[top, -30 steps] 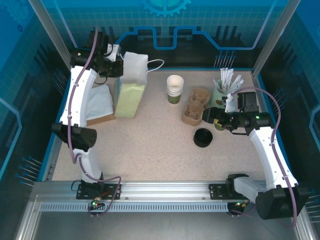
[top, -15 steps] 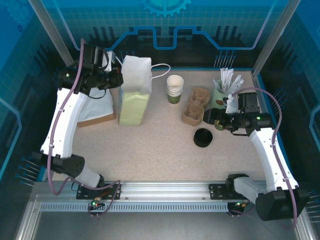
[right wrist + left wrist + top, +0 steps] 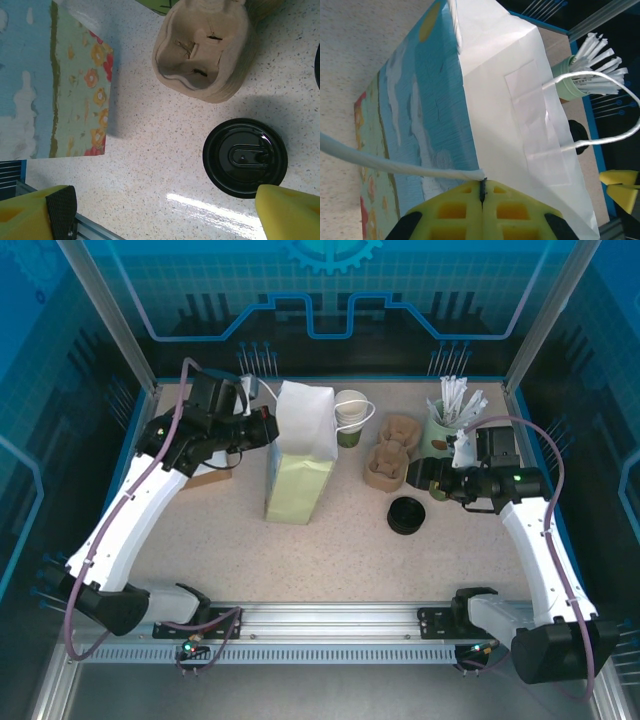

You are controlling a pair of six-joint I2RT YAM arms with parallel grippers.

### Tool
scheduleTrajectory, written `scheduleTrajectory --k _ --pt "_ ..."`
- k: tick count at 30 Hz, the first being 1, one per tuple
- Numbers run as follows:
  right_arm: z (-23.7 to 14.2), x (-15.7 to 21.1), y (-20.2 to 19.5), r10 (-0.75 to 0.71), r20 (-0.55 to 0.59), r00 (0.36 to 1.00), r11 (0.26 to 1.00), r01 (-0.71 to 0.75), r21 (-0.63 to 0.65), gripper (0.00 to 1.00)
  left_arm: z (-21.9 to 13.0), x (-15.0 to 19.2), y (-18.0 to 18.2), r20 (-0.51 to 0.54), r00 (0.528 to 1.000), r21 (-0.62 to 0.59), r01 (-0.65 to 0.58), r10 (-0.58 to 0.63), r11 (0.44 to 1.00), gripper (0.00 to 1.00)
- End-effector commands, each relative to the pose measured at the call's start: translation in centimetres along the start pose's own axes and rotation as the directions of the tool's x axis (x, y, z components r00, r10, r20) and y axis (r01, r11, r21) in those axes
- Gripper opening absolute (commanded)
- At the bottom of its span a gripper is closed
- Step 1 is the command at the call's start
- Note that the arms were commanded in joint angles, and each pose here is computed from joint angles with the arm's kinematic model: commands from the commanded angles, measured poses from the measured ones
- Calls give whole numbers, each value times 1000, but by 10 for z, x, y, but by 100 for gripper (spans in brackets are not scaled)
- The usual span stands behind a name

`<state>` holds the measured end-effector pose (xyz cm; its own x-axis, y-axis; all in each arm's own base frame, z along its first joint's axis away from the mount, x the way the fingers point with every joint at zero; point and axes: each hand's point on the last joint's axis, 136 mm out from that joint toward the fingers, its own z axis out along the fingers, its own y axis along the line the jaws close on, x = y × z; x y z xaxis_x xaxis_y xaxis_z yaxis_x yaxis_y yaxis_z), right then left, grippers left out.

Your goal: Pack the takeout coffee

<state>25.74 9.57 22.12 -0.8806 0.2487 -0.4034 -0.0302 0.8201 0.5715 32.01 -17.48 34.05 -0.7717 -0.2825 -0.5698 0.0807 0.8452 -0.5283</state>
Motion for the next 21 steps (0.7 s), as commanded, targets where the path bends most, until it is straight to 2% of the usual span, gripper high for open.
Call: scheduleTrajectory --k 1,7,12,19,21 --pt "2 6 -1 10 -13 1000 1000 -10 7 94 -6 -3 -18 46 998 86 38 -42 996 0" --pt "4 7 -4 10 -15 1000 1000 -10 14 94 8 9 -21 14 997 132 77 -80 988 0" --pt "7 7 -4 18 -21 1000 1000 -18 10 94 24 25 -7 -13 993 110 116 -115 987 1" --pt "6 7 -7 11 -24 1000 1000 -11 29 94 34 44 13 -47 990 52 135 -133 989 22" --pt "6 6 -6 11 -24 1000 1000 -10 29 94 30 44 16 -32 991 35 130 -129 991 33"
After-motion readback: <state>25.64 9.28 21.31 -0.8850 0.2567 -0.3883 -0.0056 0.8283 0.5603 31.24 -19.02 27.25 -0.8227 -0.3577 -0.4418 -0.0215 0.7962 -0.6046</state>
